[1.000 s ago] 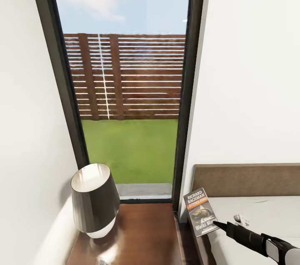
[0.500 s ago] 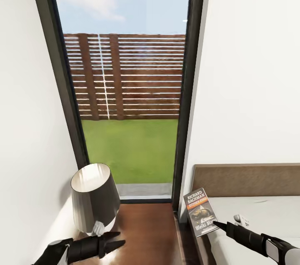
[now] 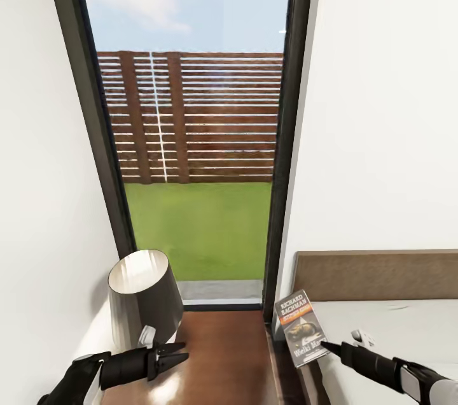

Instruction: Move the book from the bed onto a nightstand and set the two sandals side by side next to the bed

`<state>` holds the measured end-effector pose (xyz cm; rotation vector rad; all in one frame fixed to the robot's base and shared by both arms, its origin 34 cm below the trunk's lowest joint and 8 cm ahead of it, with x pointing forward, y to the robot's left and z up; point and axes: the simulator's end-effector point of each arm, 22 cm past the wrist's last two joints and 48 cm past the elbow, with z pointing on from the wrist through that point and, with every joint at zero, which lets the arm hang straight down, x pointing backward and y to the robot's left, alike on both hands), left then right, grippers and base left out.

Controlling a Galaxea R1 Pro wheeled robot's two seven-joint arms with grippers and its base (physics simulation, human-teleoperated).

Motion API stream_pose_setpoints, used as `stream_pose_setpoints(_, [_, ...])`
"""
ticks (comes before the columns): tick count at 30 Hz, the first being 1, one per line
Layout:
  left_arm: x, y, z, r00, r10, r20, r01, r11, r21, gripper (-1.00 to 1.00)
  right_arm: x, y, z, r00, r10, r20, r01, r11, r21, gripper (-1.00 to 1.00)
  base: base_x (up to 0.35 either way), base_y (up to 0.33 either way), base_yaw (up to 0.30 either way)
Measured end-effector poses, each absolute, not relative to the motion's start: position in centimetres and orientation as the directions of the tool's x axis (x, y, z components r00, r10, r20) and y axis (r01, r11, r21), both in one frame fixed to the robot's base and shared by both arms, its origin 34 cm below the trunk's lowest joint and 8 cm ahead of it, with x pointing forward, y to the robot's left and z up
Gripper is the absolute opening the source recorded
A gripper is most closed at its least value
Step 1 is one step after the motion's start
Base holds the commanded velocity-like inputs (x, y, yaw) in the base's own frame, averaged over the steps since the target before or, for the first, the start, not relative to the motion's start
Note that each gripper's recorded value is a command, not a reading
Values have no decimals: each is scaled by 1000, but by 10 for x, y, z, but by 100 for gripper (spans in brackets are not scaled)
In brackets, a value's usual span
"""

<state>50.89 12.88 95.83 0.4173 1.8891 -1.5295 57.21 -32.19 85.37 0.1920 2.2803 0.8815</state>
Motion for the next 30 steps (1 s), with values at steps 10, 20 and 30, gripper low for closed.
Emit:
stream_pose_setpoints(10, [507,126,959,-733,-155,-663,619,254,-743,100,562,-257,842,-816,275,-509,-169,728,664,-100,0,0,0])
stream_pose_setpoints(20, [508,127,959,-734,-157,-661,615,257,-745,100,539,-153,839,-909,243,-338,-130,606,785,-100,0,0,0])
stream_pose_setpoints(30, [509,128,958,-733,-159,-662,614,264,-744,100,560,-36,910,-928,178,-328,-230,419,878,-100,0,0,0])
